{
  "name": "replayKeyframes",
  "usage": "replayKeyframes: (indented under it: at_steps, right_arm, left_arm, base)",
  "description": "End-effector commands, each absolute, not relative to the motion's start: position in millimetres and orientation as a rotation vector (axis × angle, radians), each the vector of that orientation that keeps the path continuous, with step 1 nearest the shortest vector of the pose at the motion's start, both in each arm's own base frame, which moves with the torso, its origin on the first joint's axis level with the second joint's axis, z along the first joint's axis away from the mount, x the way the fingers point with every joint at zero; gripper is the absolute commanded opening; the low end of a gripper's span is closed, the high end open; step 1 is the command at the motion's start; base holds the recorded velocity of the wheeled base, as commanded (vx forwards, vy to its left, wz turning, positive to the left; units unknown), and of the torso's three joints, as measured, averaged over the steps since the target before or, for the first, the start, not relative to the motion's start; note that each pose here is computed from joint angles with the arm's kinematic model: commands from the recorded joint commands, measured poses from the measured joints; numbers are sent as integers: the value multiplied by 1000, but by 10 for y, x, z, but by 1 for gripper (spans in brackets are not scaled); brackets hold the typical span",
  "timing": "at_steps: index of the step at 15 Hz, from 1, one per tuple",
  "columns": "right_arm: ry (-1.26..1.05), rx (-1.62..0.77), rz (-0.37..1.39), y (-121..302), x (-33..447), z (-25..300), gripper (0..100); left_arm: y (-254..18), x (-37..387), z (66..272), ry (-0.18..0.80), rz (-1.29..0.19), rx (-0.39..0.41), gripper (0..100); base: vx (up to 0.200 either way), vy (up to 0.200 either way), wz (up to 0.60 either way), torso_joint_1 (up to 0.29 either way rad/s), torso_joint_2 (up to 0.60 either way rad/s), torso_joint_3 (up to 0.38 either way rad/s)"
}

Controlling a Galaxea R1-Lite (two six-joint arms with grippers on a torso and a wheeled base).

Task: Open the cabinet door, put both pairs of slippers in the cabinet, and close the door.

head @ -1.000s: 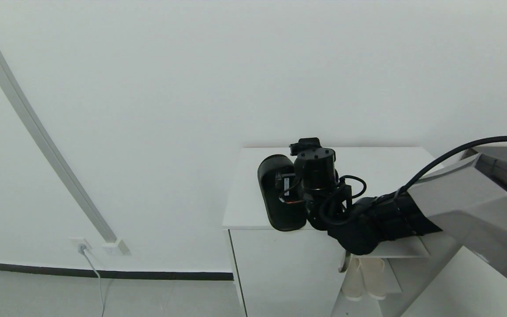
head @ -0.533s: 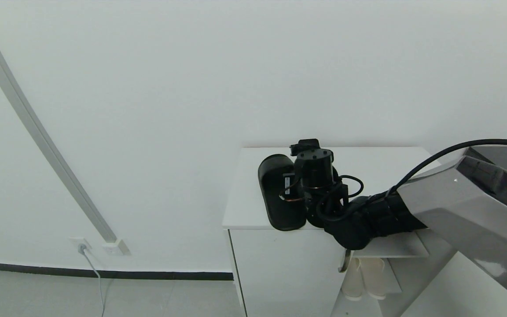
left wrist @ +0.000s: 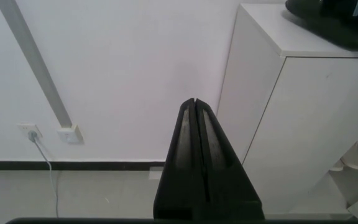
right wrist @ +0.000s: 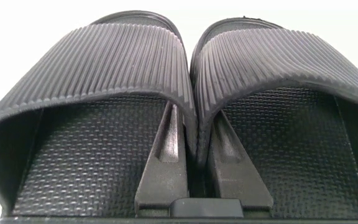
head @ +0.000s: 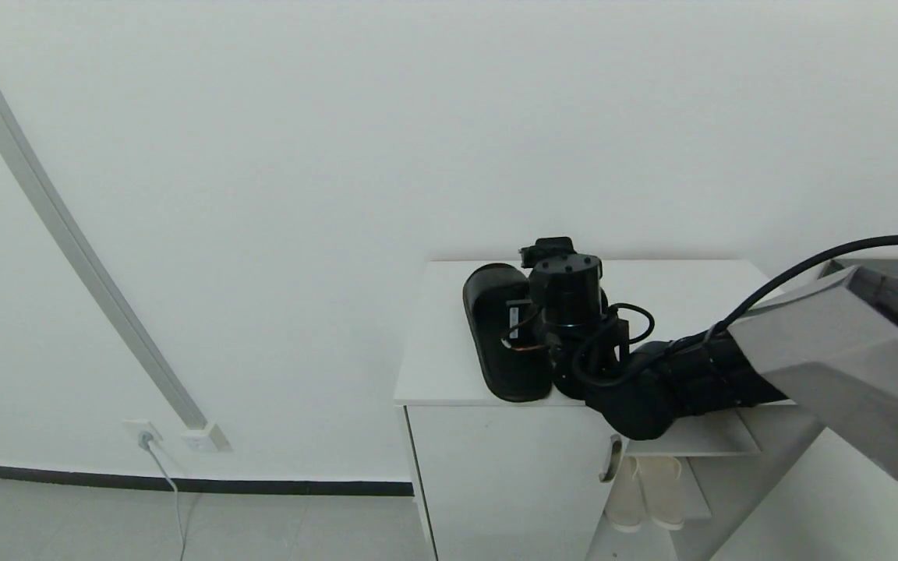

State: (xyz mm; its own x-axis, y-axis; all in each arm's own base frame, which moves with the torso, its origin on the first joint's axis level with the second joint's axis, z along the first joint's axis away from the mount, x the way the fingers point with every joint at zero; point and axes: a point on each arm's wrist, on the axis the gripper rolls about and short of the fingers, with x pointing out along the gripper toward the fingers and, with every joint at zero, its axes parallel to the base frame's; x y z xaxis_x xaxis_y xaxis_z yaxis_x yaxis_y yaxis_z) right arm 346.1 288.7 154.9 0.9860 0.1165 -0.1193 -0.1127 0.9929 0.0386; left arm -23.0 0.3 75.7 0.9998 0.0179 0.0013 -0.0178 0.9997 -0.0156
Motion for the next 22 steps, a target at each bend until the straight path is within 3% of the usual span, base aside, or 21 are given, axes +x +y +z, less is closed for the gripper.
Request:
replayKeyframes:
  at_steps: [1, 9, 19, 22]
  right_arm:
    - [80, 67, 170, 2604, 3078, 2018, 0]
    - [143, 48, 529, 1738, 1842, 2524, 0]
    - [177, 75, 591, 1750, 1687, 2447, 0]
    - [177, 73, 593, 1742, 1670, 2444, 0]
  left_arm:
    - [3, -229, 757, 0, 17, -15, 0]
    - [3, -229, 757, 0, 17, -12, 0]
    - [2, -229, 757, 0, 14, -12, 0]
    - [2, -229, 756, 1, 14, -15, 0]
  base:
    - [0, 0, 0, 0, 0, 0]
    - [0, 0, 0, 0, 0, 0]
    - [0, 0, 0, 0, 0, 0]
    - [-200, 0, 0, 9, 2, 1]
